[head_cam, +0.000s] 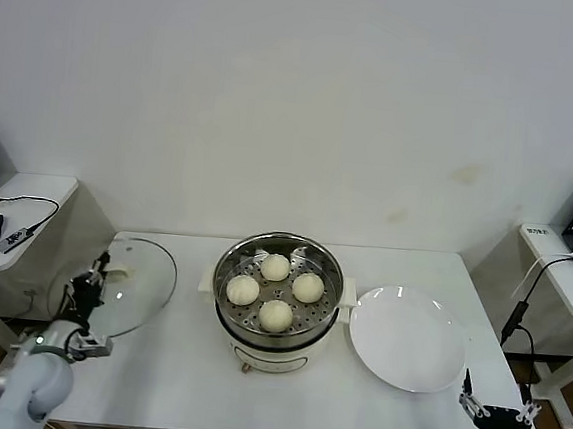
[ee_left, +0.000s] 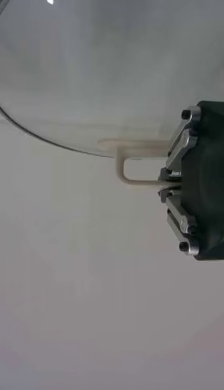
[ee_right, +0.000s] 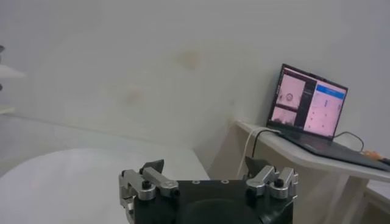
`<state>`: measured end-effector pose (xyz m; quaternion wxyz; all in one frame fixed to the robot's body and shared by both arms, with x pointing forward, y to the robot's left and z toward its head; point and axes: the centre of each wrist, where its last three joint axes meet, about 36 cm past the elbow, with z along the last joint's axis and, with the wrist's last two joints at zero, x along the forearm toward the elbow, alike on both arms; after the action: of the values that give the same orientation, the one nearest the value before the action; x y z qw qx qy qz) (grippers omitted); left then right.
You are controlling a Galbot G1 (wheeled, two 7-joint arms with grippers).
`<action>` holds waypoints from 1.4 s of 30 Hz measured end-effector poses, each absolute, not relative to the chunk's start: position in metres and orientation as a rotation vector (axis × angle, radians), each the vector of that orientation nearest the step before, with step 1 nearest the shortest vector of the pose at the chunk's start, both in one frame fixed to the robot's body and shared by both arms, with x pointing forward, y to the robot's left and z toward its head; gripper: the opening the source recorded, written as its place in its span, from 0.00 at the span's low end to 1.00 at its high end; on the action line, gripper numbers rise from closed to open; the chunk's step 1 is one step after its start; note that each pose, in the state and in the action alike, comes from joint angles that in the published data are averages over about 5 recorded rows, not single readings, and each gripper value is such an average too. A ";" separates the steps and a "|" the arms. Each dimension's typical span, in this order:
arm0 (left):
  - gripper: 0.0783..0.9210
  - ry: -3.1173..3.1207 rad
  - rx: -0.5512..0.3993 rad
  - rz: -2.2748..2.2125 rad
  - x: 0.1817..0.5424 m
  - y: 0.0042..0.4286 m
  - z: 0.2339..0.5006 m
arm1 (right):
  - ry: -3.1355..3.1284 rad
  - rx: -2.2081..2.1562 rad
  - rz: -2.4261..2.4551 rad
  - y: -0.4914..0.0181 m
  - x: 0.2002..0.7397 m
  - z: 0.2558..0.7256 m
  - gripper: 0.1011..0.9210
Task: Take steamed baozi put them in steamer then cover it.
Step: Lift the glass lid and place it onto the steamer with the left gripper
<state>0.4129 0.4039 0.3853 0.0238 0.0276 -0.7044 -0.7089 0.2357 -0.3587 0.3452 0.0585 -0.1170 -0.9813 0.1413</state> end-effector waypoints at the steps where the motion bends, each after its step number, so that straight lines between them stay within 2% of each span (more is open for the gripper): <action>1: 0.07 -2.183 0.090 -2.200 0.412 0.402 0.394 | -2.974 -0.348 0.430 -0.358 0.236 0.345 0.88; 7: 0.07 -2.229 0.088 -2.233 0.408 0.377 0.445 | -2.974 -0.320 0.442 -0.355 0.239 0.341 0.88; 12: 0.07 -2.272 0.016 -2.243 0.404 0.336 0.465 | -2.969 -0.294 0.440 -0.349 0.242 0.336 0.88; 21: 0.07 -2.293 -0.119 -2.244 0.410 0.253 0.472 | -2.955 -0.252 0.448 -0.336 0.247 0.325 0.88; 32: 0.07 -2.307 -0.175 -2.225 0.418 0.163 0.476 | -2.930 -0.199 0.494 -0.328 0.252 0.309 0.88; 42: 0.07 -2.331 -0.212 -2.172 0.422 0.101 0.468 | -2.910 -0.177 0.524 -0.326 0.252 0.298 0.88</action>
<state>0.4223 0.1006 0.4680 -0.0258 -0.0662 -0.7299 -0.6799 0.2518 -0.3261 0.2979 0.0898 -0.0596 -0.9784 0.1762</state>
